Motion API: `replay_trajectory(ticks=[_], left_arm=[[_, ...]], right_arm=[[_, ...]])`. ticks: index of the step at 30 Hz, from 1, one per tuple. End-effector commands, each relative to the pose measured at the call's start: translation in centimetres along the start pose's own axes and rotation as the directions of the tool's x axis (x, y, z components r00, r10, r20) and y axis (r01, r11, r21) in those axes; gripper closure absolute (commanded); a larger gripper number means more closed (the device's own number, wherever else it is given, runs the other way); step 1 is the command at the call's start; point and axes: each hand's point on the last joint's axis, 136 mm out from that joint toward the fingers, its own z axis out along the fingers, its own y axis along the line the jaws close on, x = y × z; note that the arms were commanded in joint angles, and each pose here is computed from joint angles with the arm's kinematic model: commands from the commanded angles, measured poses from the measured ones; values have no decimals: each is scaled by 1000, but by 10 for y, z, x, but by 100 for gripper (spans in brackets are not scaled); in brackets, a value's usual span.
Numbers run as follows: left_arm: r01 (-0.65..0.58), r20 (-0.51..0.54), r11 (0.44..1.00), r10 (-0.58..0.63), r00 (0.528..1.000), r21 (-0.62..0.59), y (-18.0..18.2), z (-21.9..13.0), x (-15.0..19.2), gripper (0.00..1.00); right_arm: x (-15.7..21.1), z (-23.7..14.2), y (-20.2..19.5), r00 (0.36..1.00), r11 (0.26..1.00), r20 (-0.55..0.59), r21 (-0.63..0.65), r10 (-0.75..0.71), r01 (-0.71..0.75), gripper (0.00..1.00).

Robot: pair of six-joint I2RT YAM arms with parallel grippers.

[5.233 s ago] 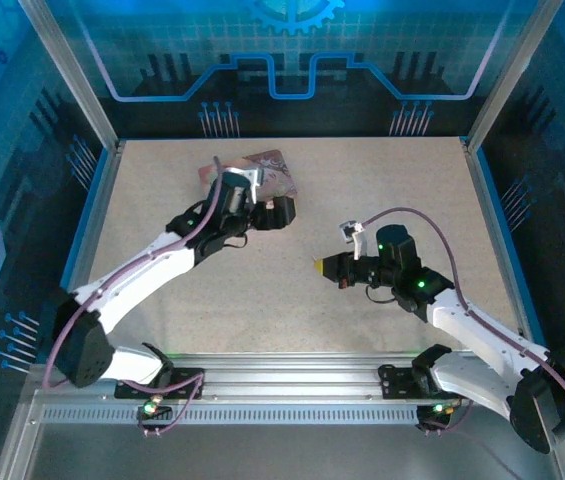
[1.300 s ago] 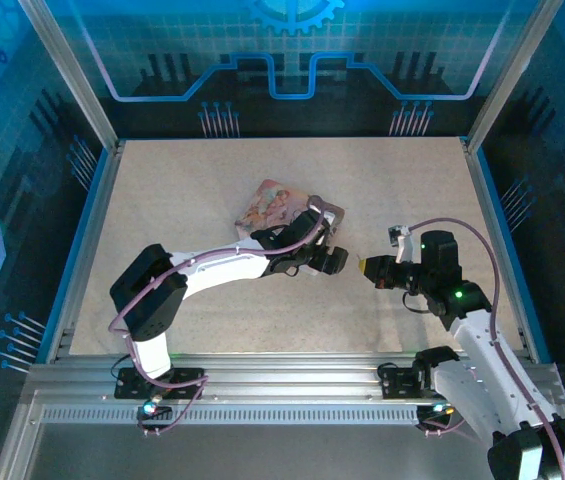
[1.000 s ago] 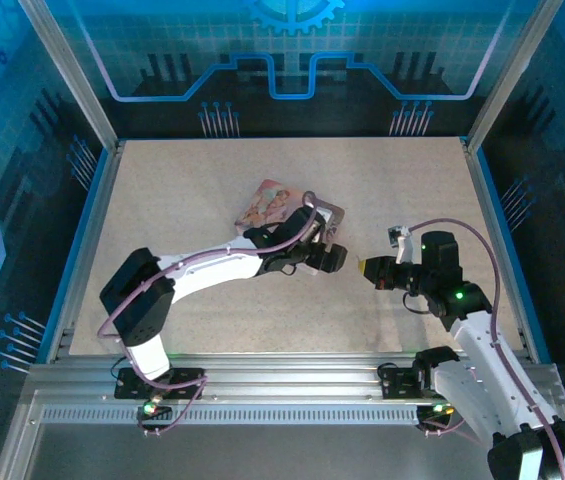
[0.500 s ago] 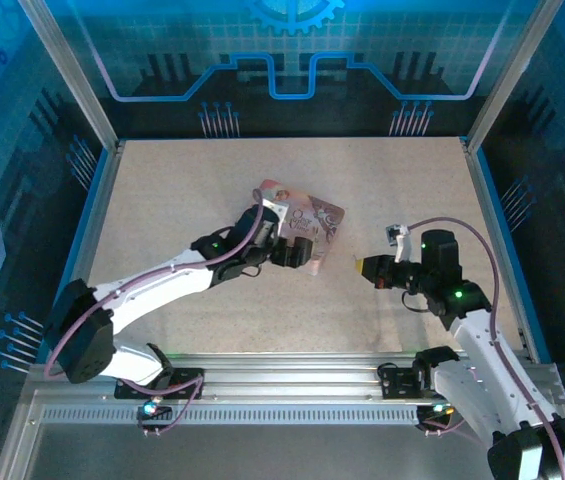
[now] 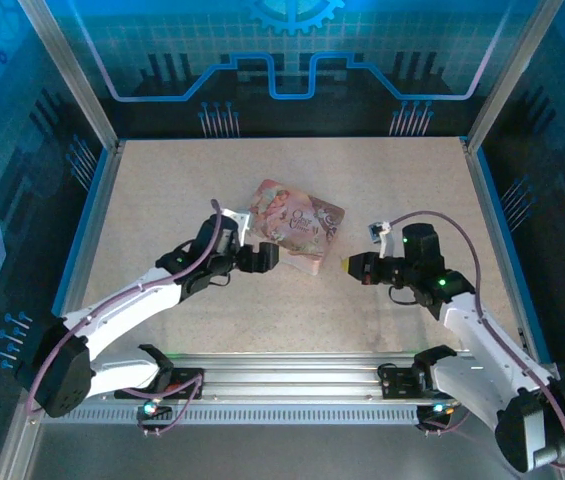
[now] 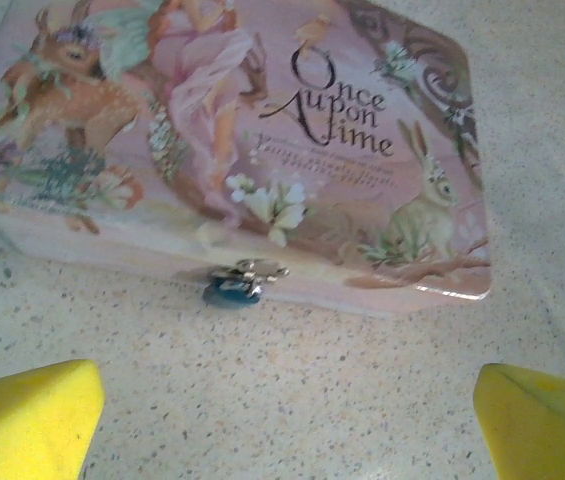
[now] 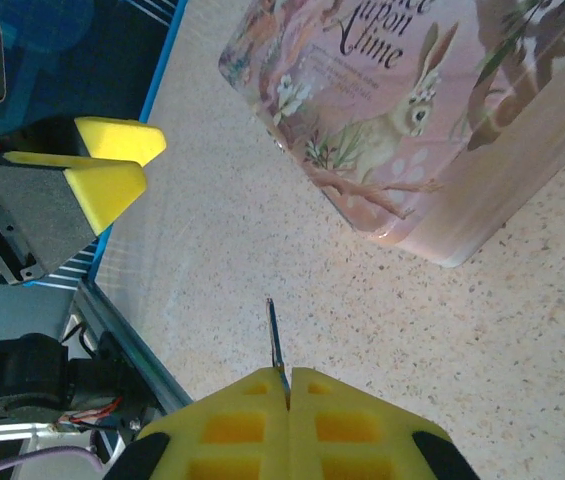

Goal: Unlock the padlock with the key

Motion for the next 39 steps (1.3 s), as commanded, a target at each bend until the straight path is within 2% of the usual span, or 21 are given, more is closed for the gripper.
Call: replay_trajectory(ticks=[1,7,21,30,39], left_arm=[[20,15,995,-22,1000,96,-7,-2,1,4],[23,2,989,-23,1000,143,-5,6,11,5],[39,-19,988,-37,999,149,6,39,31,6],[31,-23,988,-28,999,149,11,57,37,8],[19,-23,991,-16,1000,135,16,70,38,9]], right_arm=[[-15,8,15,999,999,28,-32,-38,39,98],[-19,31,22,998,997,-8,-49,-57,56,98],[-40,84,21,995,995,-62,-66,-72,68,98],[-47,114,3,993,998,-100,-35,-59,56,98],[-33,131,-23,987,1000,-160,10,-24,26,98]])
